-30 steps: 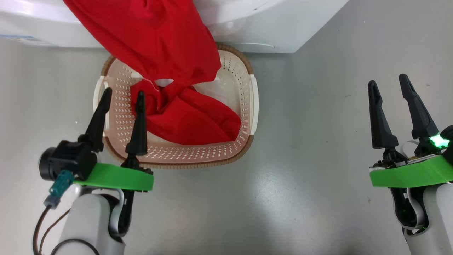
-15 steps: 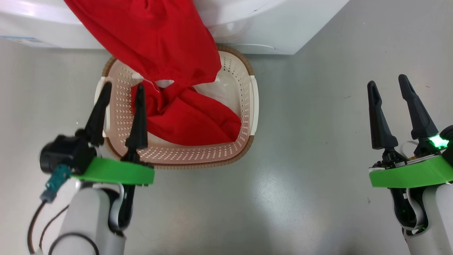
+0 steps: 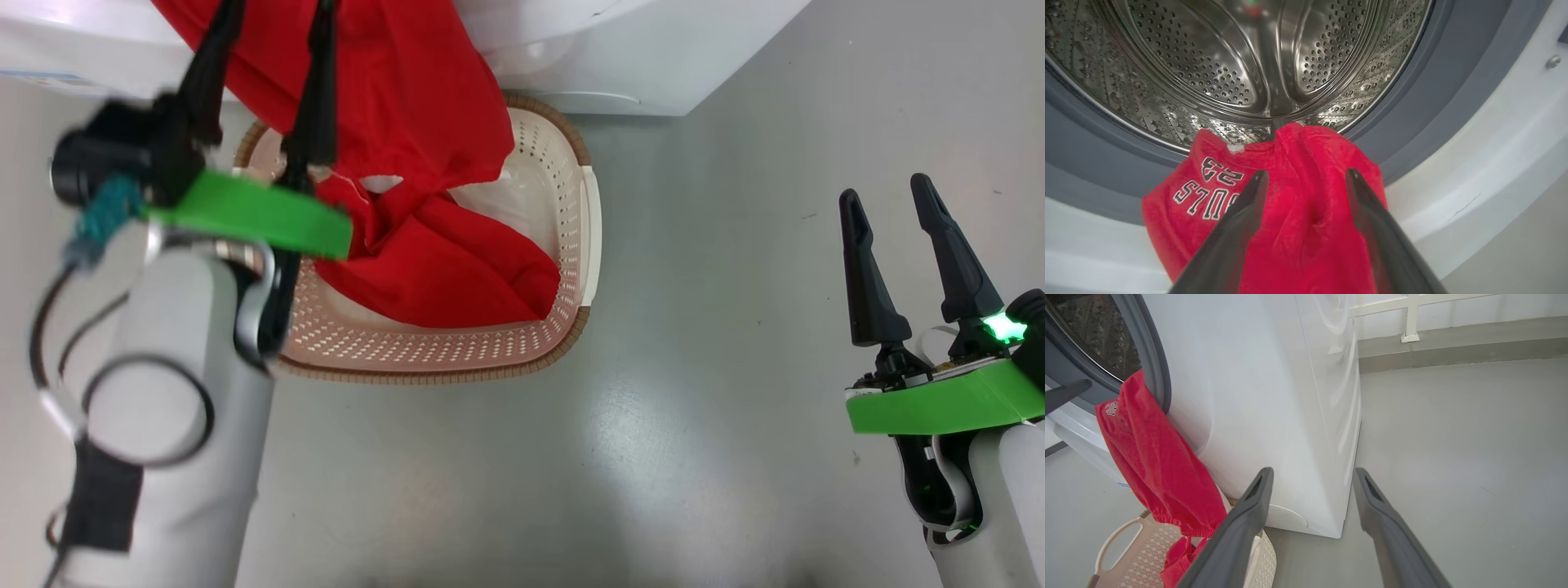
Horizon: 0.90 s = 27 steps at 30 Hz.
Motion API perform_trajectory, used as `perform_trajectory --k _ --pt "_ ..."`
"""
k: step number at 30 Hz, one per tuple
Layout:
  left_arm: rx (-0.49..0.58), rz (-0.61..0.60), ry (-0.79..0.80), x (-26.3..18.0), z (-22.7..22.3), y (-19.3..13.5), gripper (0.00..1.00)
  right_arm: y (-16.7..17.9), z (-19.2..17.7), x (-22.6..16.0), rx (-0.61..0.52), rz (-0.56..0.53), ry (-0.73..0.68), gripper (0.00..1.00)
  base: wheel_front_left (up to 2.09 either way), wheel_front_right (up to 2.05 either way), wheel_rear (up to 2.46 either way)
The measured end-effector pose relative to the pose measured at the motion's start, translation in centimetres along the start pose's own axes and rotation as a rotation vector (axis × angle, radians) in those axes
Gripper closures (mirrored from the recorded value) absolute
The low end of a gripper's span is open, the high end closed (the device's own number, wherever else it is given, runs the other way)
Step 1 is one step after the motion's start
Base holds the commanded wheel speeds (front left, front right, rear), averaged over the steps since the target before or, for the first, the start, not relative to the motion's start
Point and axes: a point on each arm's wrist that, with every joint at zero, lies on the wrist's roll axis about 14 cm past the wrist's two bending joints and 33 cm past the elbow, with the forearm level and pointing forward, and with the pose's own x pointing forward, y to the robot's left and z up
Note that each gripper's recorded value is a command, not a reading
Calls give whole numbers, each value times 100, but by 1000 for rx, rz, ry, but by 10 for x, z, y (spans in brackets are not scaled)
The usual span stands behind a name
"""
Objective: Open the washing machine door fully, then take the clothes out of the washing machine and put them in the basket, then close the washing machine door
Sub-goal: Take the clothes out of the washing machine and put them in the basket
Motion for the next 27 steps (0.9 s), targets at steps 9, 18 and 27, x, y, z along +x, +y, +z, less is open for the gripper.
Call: perform_trajectory --k 9,18,27 --pt "0 -64 86 38 5 -14 0 -3 -4 -1 -1 -7 9 0 0 0 0" --pt "-27 -103 230 58 -12 -24 0 -2 -4 3 -1 -2 7 0 0 0 0" --pt "-10 -123 315 62 -28 -27 50 -5 -4 3 -3 -9 8 0 0 0 0"
